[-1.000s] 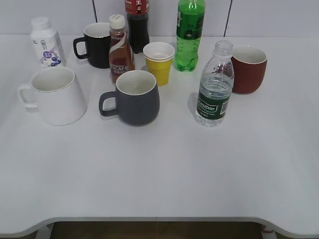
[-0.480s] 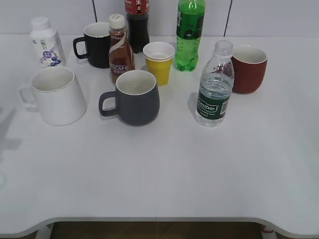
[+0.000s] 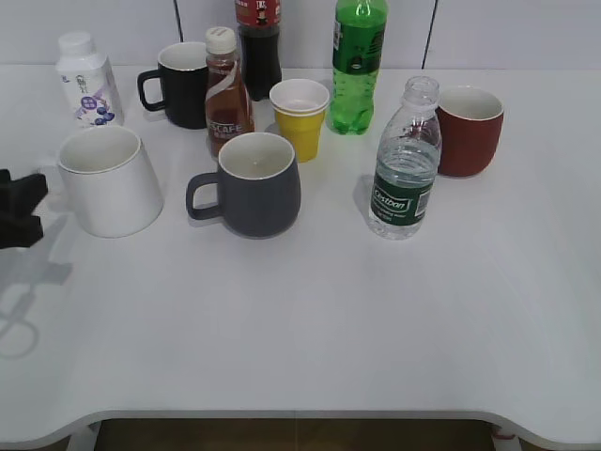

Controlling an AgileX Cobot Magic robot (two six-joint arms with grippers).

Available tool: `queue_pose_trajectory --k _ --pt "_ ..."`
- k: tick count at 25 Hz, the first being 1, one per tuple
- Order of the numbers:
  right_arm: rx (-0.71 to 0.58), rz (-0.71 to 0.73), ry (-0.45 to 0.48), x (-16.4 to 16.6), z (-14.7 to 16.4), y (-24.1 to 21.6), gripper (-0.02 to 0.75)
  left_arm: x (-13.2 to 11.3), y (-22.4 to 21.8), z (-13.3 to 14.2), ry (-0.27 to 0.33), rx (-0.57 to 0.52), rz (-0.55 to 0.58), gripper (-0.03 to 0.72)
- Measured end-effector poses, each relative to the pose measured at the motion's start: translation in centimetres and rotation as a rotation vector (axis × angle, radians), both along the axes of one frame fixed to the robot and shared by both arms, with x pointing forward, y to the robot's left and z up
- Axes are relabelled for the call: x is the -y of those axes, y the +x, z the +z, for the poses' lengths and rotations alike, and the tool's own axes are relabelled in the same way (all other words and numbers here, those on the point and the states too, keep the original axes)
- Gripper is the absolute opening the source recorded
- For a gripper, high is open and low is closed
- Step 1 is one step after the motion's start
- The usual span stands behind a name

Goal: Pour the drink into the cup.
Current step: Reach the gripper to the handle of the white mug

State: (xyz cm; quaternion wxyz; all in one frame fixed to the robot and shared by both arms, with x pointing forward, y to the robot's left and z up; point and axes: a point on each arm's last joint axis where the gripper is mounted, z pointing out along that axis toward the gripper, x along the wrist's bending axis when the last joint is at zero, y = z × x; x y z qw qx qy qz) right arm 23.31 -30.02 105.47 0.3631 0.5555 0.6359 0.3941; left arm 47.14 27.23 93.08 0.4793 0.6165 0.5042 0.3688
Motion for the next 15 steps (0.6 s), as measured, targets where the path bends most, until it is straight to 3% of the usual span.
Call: queue_pose_trajectory --k 5,15 --pt "0.000 0.000 0.000 0.0 0.0 0.0 0.501 -0.2 0.5 -1.4 0.057 0.012 0.011 0.342" --pt "0.000 0.000 0.000 0.0 0.0 0.0 0.501 -0.4 2.1 -2.2 0.058 0.035 0.041 0.328"
